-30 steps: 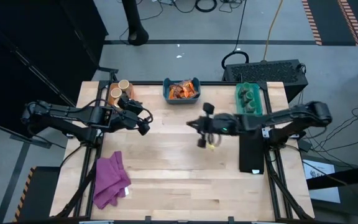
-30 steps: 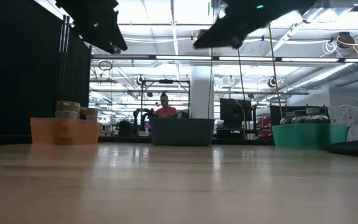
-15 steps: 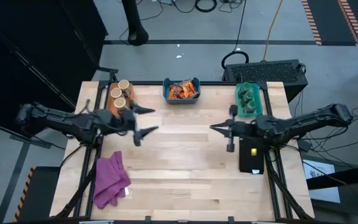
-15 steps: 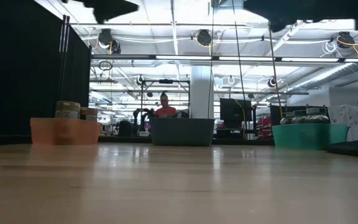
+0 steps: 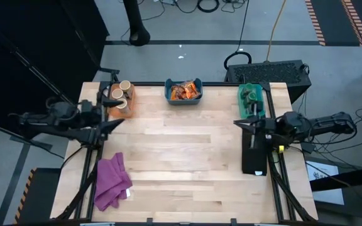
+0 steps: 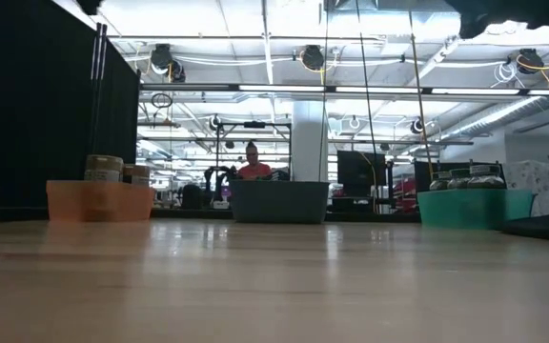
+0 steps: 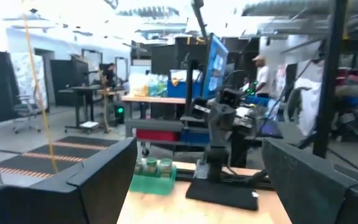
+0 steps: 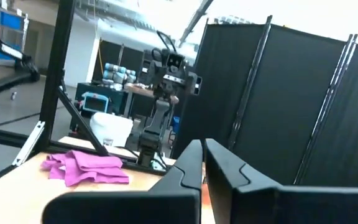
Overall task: Sort spices by type
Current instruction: Return to Home Position
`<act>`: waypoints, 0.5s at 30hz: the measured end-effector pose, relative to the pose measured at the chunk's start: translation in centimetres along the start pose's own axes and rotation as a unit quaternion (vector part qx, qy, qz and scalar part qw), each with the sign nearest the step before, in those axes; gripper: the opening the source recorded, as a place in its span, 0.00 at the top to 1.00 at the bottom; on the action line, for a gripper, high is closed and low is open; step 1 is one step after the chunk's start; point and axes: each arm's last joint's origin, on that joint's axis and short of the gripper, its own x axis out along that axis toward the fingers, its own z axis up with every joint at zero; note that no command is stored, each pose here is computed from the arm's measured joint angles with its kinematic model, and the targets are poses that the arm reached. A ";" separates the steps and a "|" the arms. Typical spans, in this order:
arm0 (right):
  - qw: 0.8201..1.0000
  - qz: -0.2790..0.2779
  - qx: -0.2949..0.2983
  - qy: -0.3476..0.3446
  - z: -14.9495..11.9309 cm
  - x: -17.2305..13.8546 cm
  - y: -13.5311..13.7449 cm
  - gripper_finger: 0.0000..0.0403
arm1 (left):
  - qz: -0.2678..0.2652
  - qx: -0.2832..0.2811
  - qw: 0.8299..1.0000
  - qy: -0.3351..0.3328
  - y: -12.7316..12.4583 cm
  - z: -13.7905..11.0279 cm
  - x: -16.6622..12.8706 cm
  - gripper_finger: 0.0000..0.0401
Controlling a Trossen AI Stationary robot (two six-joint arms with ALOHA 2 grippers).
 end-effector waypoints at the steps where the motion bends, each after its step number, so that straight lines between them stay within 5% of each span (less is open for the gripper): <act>1: 1.000 0.003 0.000 -0.005 0.2 -0.4 -0.1 1.00 | -0.006 -0.003 1.000 -0.005 0.1 0.1 -0.5 0.13; 10: 0.998 0.027 0.008 -0.051 1.3 -3.1 -0.8 1.00 | -0.104 -0.007 0.994 -0.044 0.1 0.8 -2.6 0.13; 15: 0.996 0.043 0.004 -0.077 1.6 -4.5 -1.1 1.00 | -0.145 -0.009 0.988 -0.061 -0.4 -1.5 -2.1 0.13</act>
